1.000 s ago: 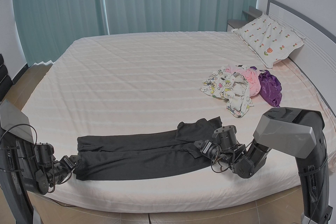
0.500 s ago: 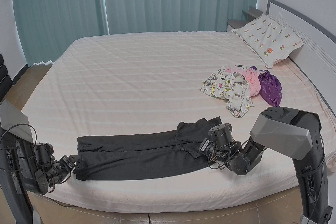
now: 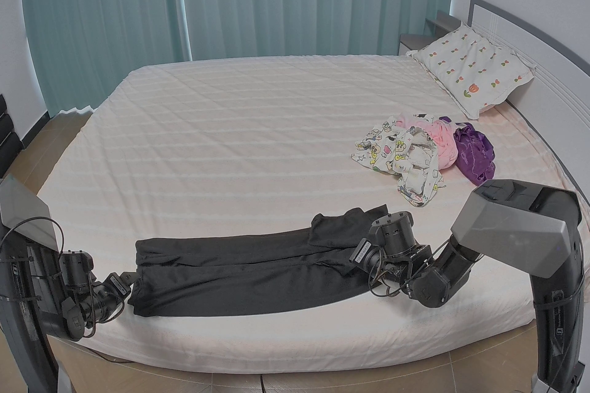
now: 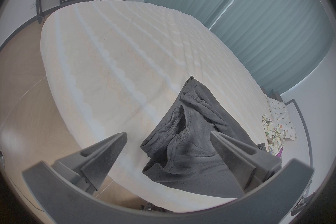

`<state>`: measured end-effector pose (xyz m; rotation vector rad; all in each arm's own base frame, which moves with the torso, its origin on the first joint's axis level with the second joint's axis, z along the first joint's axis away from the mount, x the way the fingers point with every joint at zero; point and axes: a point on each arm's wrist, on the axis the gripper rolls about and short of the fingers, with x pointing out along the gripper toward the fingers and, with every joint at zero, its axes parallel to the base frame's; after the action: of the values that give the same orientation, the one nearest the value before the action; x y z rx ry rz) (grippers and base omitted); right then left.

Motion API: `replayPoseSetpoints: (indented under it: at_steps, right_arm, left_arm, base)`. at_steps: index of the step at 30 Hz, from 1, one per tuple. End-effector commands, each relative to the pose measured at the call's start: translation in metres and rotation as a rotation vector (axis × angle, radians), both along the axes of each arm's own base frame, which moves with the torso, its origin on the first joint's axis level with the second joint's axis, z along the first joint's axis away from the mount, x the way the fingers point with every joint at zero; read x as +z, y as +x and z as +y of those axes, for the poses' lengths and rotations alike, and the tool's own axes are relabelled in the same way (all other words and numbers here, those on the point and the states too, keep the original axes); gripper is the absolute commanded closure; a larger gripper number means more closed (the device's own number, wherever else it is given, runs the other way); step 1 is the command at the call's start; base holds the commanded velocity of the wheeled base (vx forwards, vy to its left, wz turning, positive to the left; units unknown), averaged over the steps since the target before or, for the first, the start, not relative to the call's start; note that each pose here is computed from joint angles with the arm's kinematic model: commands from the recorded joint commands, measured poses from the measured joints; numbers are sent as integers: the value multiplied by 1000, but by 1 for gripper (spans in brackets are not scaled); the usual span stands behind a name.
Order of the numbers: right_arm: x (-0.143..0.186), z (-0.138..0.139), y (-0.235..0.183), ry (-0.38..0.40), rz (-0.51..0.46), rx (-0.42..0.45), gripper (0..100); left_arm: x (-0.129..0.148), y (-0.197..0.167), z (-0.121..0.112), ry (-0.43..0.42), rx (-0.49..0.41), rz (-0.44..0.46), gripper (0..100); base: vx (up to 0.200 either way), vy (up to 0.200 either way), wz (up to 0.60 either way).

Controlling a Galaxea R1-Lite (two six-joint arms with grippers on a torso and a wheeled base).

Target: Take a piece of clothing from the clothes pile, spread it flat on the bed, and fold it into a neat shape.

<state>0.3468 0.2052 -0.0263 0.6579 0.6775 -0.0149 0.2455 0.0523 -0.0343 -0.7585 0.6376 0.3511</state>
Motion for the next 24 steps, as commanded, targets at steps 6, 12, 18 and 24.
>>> replayPoseSetpoints:
  at_steps: [6, 12, 18, 24]
  right_arm:
    - [28, -4, -16, 10, -15, 23, 100]
    - [45, -6, -27, 17, -28, 59, 100]
    - [51, -6, -29, -17, -8, 77, 100]
    - [56, -6, -23, -28, -28, 83, 100]
  left_arm:
    - [-1, 0, 1, 0, 4, 3, 0]
    - [0, 0, 2, 2, 7, 2, 0]
    - [0, 0, 2, 2, 7, 2, 0]
    - [0, 0, 2, 2, 7, 0, 0]
  base:
    - [0, 0, 0]
    - [0, 0, 0]
    - [0, 0, 0]
    - [0, 0, 0]
